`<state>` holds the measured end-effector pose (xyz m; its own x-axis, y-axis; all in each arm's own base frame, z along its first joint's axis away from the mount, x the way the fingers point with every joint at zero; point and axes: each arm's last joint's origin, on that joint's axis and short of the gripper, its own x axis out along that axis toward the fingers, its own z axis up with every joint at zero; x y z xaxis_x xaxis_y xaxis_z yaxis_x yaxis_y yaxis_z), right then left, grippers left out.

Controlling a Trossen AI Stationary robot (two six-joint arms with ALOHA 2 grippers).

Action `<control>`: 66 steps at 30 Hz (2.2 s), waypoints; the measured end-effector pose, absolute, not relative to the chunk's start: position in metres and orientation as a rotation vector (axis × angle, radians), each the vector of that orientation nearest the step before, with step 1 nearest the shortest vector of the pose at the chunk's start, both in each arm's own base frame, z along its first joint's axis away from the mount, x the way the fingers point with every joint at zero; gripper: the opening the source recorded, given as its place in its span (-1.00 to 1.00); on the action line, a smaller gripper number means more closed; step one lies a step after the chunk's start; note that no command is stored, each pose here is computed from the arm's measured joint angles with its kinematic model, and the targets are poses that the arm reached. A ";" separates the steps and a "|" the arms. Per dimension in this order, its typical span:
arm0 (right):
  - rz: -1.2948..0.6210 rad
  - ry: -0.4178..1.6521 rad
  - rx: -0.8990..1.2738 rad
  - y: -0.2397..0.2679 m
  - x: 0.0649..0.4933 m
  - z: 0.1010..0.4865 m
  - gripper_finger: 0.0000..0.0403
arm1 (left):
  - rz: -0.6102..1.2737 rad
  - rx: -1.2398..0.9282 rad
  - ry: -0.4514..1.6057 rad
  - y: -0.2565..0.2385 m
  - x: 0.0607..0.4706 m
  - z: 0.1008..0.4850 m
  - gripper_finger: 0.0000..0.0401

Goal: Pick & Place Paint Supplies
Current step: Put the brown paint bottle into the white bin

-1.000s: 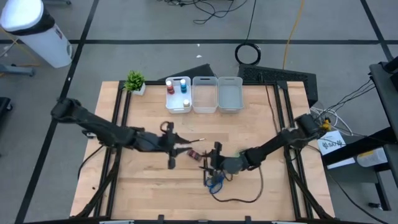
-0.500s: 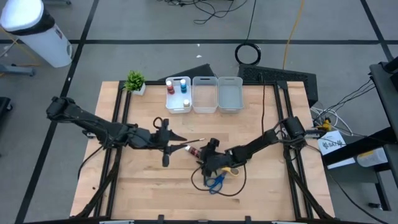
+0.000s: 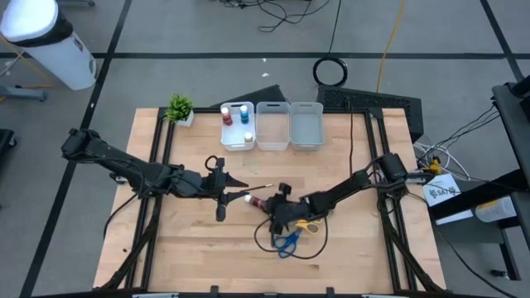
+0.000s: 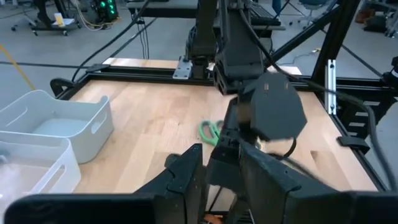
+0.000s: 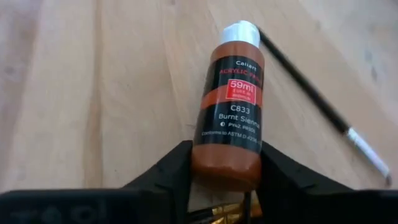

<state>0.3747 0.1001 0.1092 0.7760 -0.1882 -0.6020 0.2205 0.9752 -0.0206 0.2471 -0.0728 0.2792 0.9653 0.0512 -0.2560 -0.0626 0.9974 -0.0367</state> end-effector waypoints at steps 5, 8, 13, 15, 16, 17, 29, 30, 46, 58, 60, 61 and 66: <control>-0.183 0.598 -0.005 0.103 0.368 0.147 -0.42 | 0.057 -0.073 0.268 -0.074 0.247 0.278 -0.43; -0.158 0.592 -0.022 0.107 0.358 0.169 -0.42 | 0.061 -0.093 0.295 -0.075 0.248 0.274 -0.39; -0.094 0.524 -0.052 0.120 0.341 0.198 -0.42 | 0.047 -0.095 0.289 -0.081 0.259 0.266 -0.08; -0.073 0.496 -0.057 0.125 0.334 0.201 -0.42 | 0.017 -0.078 0.304 -0.083 0.264 0.259 0.08; -0.071 0.477 -0.054 0.126 0.331 0.202 -0.42 | -0.006 -0.066 0.302 -0.085 0.268 0.256 0.15; -0.080 0.468 -0.058 0.126 0.326 0.203 -0.42 | -0.030 -0.052 0.293 -0.086 0.271 0.254 0.22; -0.049 0.238 -0.023 0.124 0.287 0.216 -0.42 | -0.122 0.037 0.232 -0.091 0.279 0.254 0.46; -0.027 0.227 -0.023 0.124 0.286 0.215 -0.42 | -0.122 0.036 0.230 -0.091 0.279 0.254 0.47; 0.030 0.162 0.006 0.127 0.289 0.214 -0.42 | -0.121 0.019 0.169 -0.095 0.291 0.247 0.47; 0.034 0.170 -0.014 0.127 0.288 0.213 -0.42 | -0.205 0.050 0.136 -0.096 0.294 0.248 0.35; 0.038 0.175 -0.015 0.128 0.288 0.213 -0.42 | -0.219 0.052 0.140 -0.096 0.293 0.247 0.25; 0.038 0.174 -0.015 0.128 0.288 0.213 -0.42 | -0.222 0.053 0.140 -0.096 0.293 0.247 0.18; 0.043 0.174 -0.014 0.128 0.288 0.213 -0.43 | -0.222 0.052 0.141 -0.096 0.293 0.247 -0.18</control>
<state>0.2882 0.1279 0.2131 0.9841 0.0413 -0.1729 -0.0438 0.9990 -0.0106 0.2934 -0.0962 0.2474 0.9656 -0.2161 -0.1447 0.2233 0.9741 0.0354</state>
